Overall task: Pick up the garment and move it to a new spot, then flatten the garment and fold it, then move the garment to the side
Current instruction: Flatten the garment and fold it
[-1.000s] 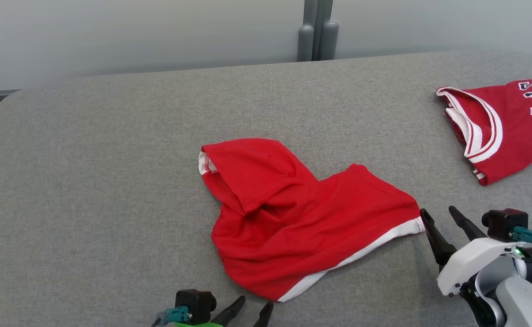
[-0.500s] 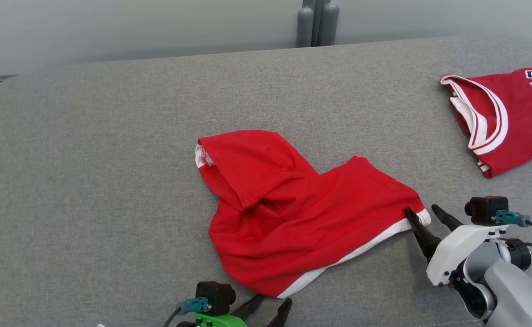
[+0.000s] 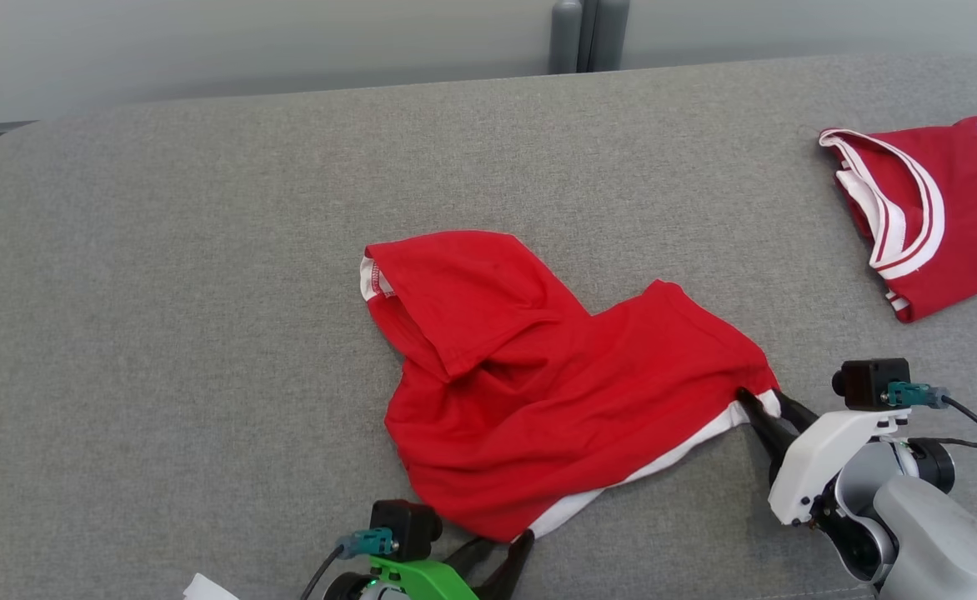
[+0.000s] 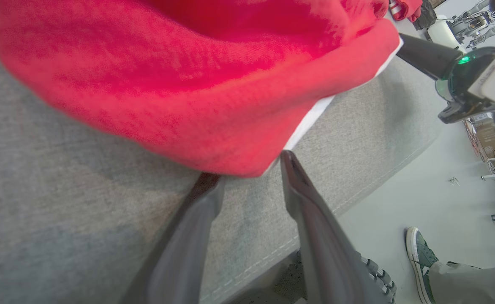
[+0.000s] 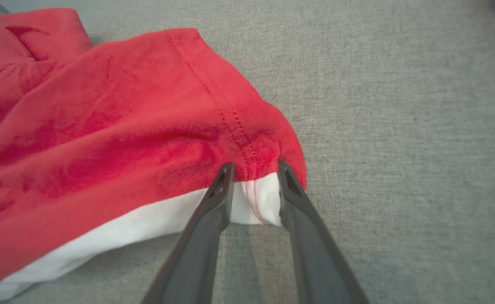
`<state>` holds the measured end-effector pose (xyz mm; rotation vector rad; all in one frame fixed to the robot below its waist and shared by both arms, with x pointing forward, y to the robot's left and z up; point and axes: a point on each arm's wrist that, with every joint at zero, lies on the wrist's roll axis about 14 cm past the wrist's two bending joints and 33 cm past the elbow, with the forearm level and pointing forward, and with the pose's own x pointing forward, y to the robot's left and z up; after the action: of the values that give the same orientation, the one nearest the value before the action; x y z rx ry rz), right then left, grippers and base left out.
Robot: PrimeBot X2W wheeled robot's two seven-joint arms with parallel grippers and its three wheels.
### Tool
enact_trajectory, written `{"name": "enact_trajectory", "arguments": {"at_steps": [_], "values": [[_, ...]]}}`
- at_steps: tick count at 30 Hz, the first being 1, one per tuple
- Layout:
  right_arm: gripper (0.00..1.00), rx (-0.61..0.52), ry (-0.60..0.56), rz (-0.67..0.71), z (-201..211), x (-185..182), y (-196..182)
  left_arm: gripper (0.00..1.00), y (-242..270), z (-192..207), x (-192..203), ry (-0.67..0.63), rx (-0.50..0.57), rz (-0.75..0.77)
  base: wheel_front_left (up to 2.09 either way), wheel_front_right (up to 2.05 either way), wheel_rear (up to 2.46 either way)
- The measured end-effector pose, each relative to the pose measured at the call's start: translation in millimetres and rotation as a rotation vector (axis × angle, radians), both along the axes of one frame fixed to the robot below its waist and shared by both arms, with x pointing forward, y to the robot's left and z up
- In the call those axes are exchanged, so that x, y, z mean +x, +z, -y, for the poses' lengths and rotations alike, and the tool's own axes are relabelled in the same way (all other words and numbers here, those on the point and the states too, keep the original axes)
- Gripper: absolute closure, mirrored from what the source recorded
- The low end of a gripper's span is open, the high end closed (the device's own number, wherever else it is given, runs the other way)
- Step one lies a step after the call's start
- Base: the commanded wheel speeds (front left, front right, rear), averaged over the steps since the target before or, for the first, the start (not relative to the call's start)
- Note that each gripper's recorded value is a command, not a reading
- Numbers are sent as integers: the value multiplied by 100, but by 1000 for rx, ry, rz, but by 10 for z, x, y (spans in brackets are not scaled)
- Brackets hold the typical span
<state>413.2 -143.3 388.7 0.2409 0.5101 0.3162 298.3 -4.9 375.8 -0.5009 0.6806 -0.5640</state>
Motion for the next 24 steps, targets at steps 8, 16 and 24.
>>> {"name": "enact_trajectory", "arguments": {"at_steps": [8,16,24], "values": [[100,10,11,2,-42,11,-7,100,-16,4,-1,1,-3,-1,0,0,0],[100,21,14,68,-60,60,134,100,37,-55,17,7,1,32,0,0,0],[100,59,-1,178,-53,126,418,100,294,-210,115,30,12,140,0,0,0]]}}
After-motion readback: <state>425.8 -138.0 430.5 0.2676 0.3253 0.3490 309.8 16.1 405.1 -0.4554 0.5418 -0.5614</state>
